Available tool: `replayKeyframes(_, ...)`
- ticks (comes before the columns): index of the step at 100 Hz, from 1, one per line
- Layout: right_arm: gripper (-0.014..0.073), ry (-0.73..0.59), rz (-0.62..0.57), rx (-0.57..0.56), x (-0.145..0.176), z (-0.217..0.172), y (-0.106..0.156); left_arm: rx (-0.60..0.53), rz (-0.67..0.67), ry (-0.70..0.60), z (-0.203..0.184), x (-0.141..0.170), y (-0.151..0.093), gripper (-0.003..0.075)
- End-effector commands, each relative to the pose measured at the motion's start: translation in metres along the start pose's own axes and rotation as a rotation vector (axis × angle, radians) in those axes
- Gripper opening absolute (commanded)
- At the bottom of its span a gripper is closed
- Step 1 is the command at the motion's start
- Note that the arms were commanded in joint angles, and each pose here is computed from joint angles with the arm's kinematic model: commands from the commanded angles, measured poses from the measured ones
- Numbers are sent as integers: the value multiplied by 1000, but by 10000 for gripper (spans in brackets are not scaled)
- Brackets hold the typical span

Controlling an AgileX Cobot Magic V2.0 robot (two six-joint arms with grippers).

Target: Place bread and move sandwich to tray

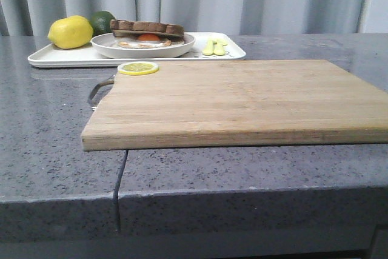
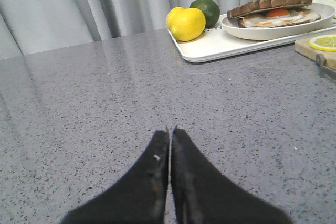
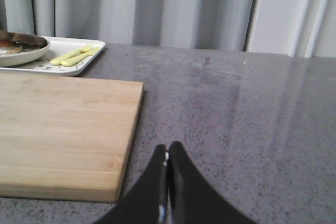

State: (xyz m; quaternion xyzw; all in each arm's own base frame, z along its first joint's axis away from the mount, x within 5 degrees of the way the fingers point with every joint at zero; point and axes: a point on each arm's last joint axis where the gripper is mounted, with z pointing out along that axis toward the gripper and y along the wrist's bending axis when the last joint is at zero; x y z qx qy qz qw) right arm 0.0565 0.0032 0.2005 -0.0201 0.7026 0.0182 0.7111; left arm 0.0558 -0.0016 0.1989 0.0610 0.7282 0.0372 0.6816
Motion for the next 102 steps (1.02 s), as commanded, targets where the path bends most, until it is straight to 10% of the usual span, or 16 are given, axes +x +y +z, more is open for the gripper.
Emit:
replayKeyframes(1, -70, -84, 9, 8, -5, -2, -1, -17, -9, -102, -2, -4, 1, -20)
replayKeyframes(102, -70, -77, -11, 8, -5, -2, -1, -17, -9, -102, -2, -4, 1, -20)
